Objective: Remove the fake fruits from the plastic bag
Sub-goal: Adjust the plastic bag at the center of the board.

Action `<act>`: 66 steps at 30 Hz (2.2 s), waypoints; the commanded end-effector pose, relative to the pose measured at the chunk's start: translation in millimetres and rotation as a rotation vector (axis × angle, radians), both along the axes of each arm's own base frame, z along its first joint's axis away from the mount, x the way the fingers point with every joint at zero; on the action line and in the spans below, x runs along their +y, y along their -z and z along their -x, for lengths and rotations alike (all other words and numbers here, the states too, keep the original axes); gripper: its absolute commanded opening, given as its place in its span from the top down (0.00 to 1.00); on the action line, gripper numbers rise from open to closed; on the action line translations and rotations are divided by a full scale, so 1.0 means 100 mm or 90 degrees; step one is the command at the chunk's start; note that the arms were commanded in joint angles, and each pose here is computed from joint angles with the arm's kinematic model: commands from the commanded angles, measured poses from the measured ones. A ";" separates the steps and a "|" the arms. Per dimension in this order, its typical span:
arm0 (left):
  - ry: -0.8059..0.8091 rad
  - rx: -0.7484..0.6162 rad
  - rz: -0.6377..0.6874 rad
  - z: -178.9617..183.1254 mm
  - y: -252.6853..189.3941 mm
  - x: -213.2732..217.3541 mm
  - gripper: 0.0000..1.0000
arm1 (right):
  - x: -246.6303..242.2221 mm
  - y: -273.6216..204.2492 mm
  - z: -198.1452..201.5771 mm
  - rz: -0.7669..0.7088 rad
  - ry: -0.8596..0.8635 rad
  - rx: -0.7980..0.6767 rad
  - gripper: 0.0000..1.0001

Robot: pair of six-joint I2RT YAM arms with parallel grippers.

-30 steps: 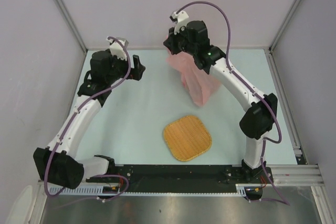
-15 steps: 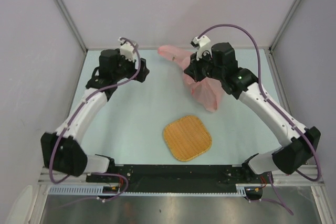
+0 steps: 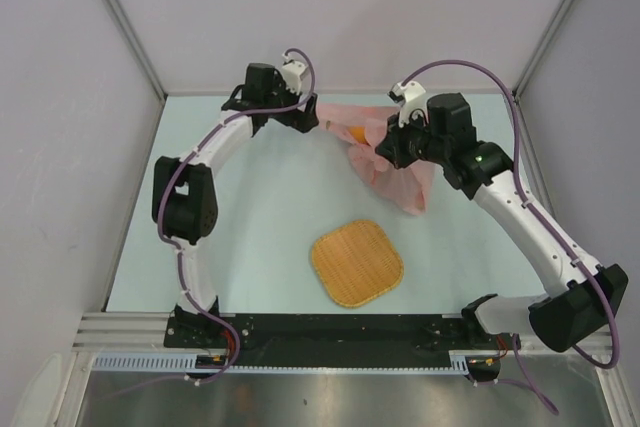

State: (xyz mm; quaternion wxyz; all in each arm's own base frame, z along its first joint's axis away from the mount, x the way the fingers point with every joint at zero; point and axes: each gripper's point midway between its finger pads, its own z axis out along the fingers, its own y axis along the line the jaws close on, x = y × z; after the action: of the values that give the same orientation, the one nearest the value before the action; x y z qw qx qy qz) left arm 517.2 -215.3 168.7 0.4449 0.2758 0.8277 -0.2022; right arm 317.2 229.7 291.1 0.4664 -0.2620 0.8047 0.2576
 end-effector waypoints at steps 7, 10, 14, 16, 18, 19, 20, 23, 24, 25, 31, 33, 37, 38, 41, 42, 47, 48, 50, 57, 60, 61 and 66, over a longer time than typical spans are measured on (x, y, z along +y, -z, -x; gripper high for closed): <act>-0.074 -0.108 -0.133 -0.74 0.08 -0.26 0.17 | -0.10 -0.25 -0.10 -0.041 0.007 -0.039 1.00; -0.093 -0.111 -0.187 -0.88 0.20 -0.14 0.67 | -0.19 -0.26 -0.34 -0.039 0.031 -0.047 1.00; -0.117 -0.114 -0.160 -0.90 -0.01 0.01 1.00 | -0.35 -0.37 -0.94 -0.067 0.096 -0.065 1.00; -0.119 -0.135 -0.111 -0.90 -0.37 0.05 1.00 | -0.41 -0.24 -1.31 -0.063 0.132 -0.061 1.00; -0.114 -0.165 -0.076 -0.91 -0.68 0.07 1.00 | -0.53 -0.52 -1.67 -0.073 0.159 -0.120 1.00; -0.117 -0.187 -0.055 -0.92 -0.89 0.07 1.00 | -0.53 -0.37 -1.91 -0.064 0.167 -0.112 1.00; -0.114 -0.221 -0.039 -0.91 -1.16 0.07 1.00 | -0.58 -0.44 -2.06 -0.062 0.179 -0.130 1.00; -0.114 -0.302 -0.012 -0.90 -1.74 0.07 1.00 | -0.54 -0.80 -2.51 -0.073 0.185 -0.191 1.00; -0.105 -0.321 -0.011 -0.90 -1.86 0.05 1.00 | -0.53 -1.24 -2.57 -0.096 0.185 -0.253 1.00; -0.096 -0.349 0.000 -0.86 -2.10 0.03 1.00 | -0.54 -1.30 -2.64 -0.087 0.184 -0.277 1.00; -0.084 -0.365 0.036 -0.58 -2.48 0.04 1.00 | -0.60 -1.44 -2.72 -0.087 0.195 -0.302 1.00; -0.087 -0.366 0.070 -0.39 -2.70 0.06 1.00 | -0.62 -1.55 -2.55 -0.084 0.184 -0.308 1.00; -0.077 -0.337 0.112 -0.02 -2.80 0.07 1.00 | -0.67 -1.48 -2.22 -0.063 0.146 -0.287 1.00; -0.072 -0.332 0.115 0.07 -2.81 0.07 1.00 | -0.69 -1.16 -2.16 -0.039 0.139 -0.252 1.00; -0.057 -0.278 0.091 0.35 -2.54 0.11 1.00 | -0.75 -0.85 -1.81 0.024 0.112 -0.244 1.00; -0.044 -0.232 0.068 0.41 -2.19 0.10 1.00 | -0.78 -0.67 -1.74 0.043 0.111 -0.225 1.00; -0.035 -0.107 0.035 0.87 -1.34 0.19 1.00 | -0.91 0.15 -1.27 0.088 0.112 -0.100 1.00; -0.028 -0.085 0.033 0.95 -1.21 0.17 1.00 | -0.93 0.35 -1.19 0.079 0.120 -0.058 1.00; 0.000 -0.037 0.037 1.15 -1.00 0.10 1.00 | -0.92 0.35 -1.07 0.061 0.118 -0.047 1.00; 0.060 -0.057 0.065 1.55 -1.20 -0.03 1.00 | -0.87 -0.04 -0.73 0.059 0.063 -0.105 0.53; 0.055 -0.062 0.069 1.54 -1.25 -0.03 1.00 | -0.80 -0.32 -0.62 0.036 0.053 -0.146 0.34; 0.054 -0.064 0.070 1.54 -1.26 -0.03 1.00 | -0.69 -0.39 -0.55 0.028 0.036 -0.158 0.32; 0.050 -0.071 0.068 1.51 -1.33 -0.02 1.00 | -0.20 -0.51 -0.30 0.038 -0.060 -0.211 0.31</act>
State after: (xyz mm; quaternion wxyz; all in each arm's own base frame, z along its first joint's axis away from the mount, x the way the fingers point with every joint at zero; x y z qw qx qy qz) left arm 364.4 -213.2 275.9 0.4720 0.2975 0.7954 -0.2367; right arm 360.4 172.6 322.3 0.5544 -0.2948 0.7546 0.1906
